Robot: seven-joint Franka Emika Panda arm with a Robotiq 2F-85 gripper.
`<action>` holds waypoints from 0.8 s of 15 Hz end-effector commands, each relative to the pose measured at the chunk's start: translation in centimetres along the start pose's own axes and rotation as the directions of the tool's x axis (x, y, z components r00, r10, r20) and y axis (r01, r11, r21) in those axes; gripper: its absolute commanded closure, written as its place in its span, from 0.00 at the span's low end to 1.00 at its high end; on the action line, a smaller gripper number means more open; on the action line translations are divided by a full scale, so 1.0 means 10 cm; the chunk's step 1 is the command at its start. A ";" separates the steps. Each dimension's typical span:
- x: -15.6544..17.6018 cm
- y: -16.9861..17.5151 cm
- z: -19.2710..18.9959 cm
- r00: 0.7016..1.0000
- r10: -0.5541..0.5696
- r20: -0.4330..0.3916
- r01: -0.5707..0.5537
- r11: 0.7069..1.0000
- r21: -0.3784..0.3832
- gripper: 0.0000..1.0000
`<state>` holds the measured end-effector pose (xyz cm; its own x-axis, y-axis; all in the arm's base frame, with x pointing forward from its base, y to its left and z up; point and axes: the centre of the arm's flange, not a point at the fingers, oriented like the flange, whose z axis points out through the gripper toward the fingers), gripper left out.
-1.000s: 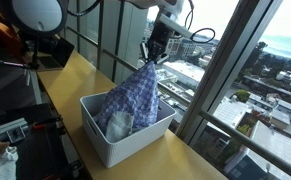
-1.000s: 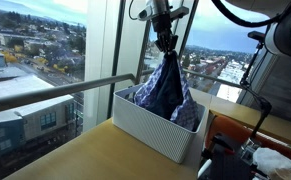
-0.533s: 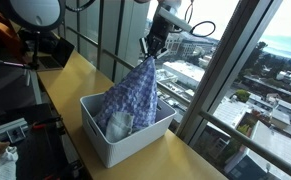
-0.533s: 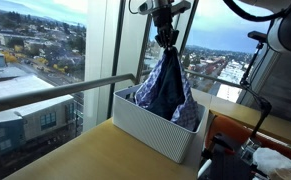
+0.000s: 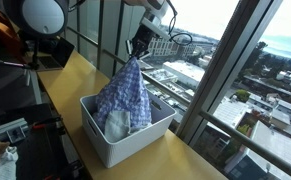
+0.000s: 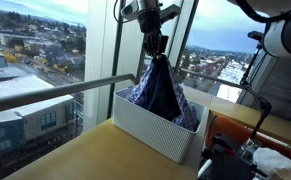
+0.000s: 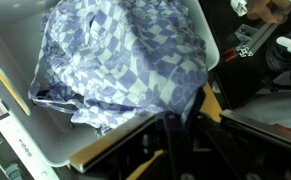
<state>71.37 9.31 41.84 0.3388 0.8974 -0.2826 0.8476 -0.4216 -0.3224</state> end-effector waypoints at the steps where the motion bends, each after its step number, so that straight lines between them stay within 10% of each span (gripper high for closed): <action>1: -0.08 -0.46 0.65 0.999 0.044 -0.013 -0.042 0.995 0.088 0.98; 12: -0.49 -0.13 1.45 0.972 0.143 0.188 -0.199 0.924 0.327 0.98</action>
<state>69.33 5.42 33.37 0.3930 0.7796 -0.4876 0.6137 -0.6172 -0.4923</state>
